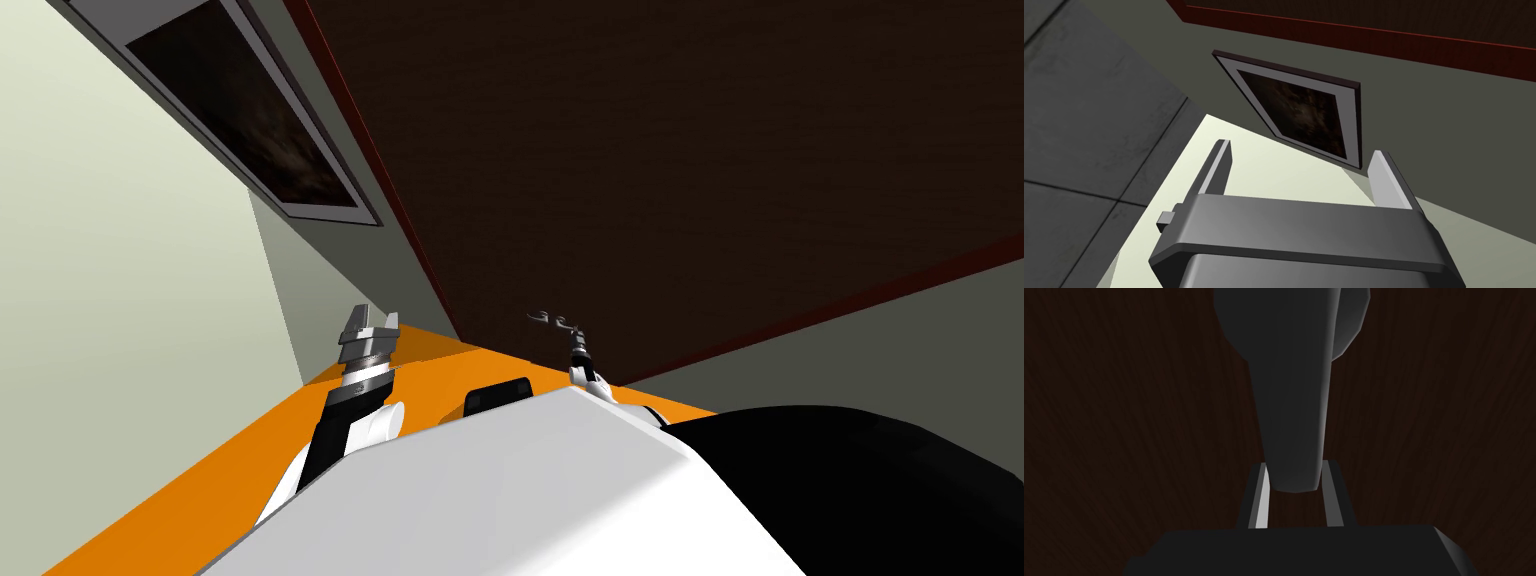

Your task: Pull the door open

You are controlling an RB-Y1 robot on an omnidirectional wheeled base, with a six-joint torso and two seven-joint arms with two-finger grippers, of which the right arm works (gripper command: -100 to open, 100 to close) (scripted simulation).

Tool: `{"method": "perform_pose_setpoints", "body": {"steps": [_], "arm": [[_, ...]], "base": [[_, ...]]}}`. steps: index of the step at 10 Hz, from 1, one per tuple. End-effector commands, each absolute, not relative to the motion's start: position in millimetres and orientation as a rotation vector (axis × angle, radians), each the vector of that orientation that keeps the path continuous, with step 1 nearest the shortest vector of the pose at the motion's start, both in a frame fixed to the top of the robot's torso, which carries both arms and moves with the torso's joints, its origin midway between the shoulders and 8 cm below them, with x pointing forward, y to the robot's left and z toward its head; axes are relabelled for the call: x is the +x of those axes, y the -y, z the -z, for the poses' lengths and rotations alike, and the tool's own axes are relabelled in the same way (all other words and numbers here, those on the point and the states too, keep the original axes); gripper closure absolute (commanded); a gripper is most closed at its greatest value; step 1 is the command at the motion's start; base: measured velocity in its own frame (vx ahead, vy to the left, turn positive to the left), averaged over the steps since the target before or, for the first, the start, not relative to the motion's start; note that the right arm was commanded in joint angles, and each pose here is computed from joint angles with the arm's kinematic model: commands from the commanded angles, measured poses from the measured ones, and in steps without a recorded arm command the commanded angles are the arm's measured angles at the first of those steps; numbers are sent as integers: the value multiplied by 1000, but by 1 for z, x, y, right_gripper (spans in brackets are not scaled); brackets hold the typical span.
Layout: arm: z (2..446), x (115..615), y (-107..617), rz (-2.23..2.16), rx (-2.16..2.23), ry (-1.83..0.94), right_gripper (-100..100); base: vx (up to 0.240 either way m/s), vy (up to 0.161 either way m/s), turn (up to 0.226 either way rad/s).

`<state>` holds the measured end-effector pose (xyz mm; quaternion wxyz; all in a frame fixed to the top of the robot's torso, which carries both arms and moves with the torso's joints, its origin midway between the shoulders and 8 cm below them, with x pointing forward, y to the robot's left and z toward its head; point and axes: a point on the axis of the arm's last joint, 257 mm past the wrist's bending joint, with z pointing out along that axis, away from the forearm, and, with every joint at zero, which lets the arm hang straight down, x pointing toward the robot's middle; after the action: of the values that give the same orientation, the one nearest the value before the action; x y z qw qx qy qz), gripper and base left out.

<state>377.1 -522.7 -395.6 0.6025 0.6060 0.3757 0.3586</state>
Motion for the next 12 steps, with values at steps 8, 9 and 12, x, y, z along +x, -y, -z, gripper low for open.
{"method": "perform_pose_setpoints", "body": {"steps": [8, 9, 12], "arm": [[396, 381, 505, -891, 1374, -932, 100], [395, 386, 497, -915, 1365, -947, 100], [393, 395, 480, -960, 1346, -974, 100]], "base": [[-139, 6, 50], [-185, -28, 101], [-174, -36, 95]]}}
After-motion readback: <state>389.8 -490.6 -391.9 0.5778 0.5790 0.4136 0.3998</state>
